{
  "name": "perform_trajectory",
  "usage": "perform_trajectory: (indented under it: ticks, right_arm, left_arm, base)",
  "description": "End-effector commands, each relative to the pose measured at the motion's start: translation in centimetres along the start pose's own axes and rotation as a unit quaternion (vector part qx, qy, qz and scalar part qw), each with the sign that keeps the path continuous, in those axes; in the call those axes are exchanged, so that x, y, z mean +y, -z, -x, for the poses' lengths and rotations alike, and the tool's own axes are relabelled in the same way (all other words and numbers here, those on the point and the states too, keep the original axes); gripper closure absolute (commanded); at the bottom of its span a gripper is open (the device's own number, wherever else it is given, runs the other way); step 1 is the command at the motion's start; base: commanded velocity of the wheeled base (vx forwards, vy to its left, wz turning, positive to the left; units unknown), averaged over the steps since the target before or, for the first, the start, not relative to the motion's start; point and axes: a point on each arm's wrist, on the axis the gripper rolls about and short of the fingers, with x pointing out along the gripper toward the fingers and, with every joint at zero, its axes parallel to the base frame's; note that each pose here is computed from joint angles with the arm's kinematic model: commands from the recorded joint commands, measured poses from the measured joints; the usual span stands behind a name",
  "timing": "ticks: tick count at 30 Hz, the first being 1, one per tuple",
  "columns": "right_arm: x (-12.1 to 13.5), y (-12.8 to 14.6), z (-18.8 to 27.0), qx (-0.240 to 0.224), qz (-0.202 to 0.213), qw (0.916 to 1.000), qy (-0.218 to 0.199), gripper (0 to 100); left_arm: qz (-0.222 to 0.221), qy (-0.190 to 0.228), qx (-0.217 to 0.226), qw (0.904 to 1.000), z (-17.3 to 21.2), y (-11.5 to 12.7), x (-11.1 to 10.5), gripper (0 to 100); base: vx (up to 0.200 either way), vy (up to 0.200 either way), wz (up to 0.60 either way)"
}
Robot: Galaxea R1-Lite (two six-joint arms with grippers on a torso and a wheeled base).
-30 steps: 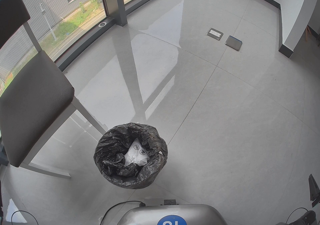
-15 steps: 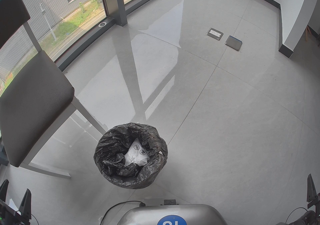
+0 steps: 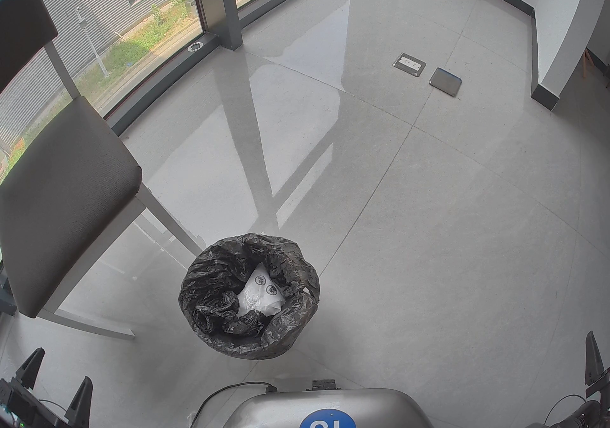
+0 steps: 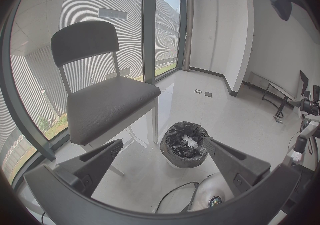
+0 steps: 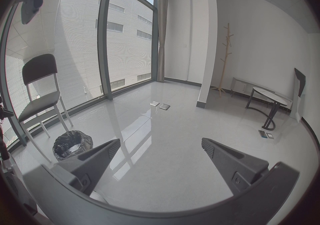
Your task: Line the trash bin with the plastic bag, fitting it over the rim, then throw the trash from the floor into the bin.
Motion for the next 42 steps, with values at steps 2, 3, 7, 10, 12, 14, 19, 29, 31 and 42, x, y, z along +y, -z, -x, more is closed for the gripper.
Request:
perform_trajectory:
  ticks: [2, 3, 7, 10, 12, 14, 19, 29, 31, 42]
  right_arm:
    - [0.04, 0.56, -0.01, 0.006, -0.004, 0.9999, -0.008, 0]
    - [0.07, 0.56, 0.00, 0.006, -0.009, 0.9998, -0.015, 0]
    - [0.22, 0.58, 0.01, 0.008, -0.027, 0.9985, -0.048, 0]
    - [0.28, 0.59, 0.01, 0.009, -0.028, 0.9976, -0.063, 0]
    - [0.36, 0.58, 0.02, 0.009, -0.029, 0.9963, -0.080, 0]
    - [0.38, 0.58, 0.03, 0.009, -0.029, 0.9959, -0.085, 0]
    - [0.50, 0.66, 0.16, 0.027, -0.023, 0.9926, -0.116, 0]
    - [0.74, 0.74, 0.20, 0.025, -0.004, 0.9852, -0.170, 0]
    - [0.71, 0.68, 0.23, 0.027, -0.003, 0.9863, -0.163, 0]
    - [0.26, 1.31, 0.07, 0.045, 0.007, 0.9972, -0.059, 0]
  left_arm:
    - [0.004, -0.002, 0.014, 0.9999, -0.21, 0.54, 0.02, 0]
    - [0.002, -0.002, 0.014, 0.9999, -0.21, 0.54, 0.02, 0]
    - [0.001, -0.001, 0.014, 0.9999, -0.21, 0.54, 0.01, 0]
    - [0.001, -0.001, 0.015, 0.9999, -0.22, 0.54, 0.01, 0]
    - [0.001, 0.000, 0.015, 0.9999, -0.22, 0.54, 0.01, 0]
    - [0.001, -0.001, 0.013, 0.9999, -0.21, 0.52, 0.01, 0]
    - [0.001, -0.001, 0.013, 0.9999, -0.21, 0.52, 0.01, 0]
    - [0.001, -0.039, -0.029, 0.9988, 0.42, 0.73, -0.18, 0]
    - [0.001, -0.039, -0.031, 0.9988, 0.43, 0.72, -0.19, 0]
    - [0.002, -0.039, -0.030, 0.9988, 0.43, 0.73, -0.19, 0]
  base:
    - [0.000, 0.000, 0.00]
    - [0.000, 0.000, 0.00]
    - [0.000, 0.000, 0.00]
    - [0.000, 0.000, 0.00]
    - [0.000, 0.000, 0.00]
    - [0.000, 0.000, 0.00]
    - [0.000, 0.000, 0.00]
    - [0.000, 0.000, 0.00]
    - [0.000, 0.000, 0.00]
    - [0.000, 0.000, 0.00]
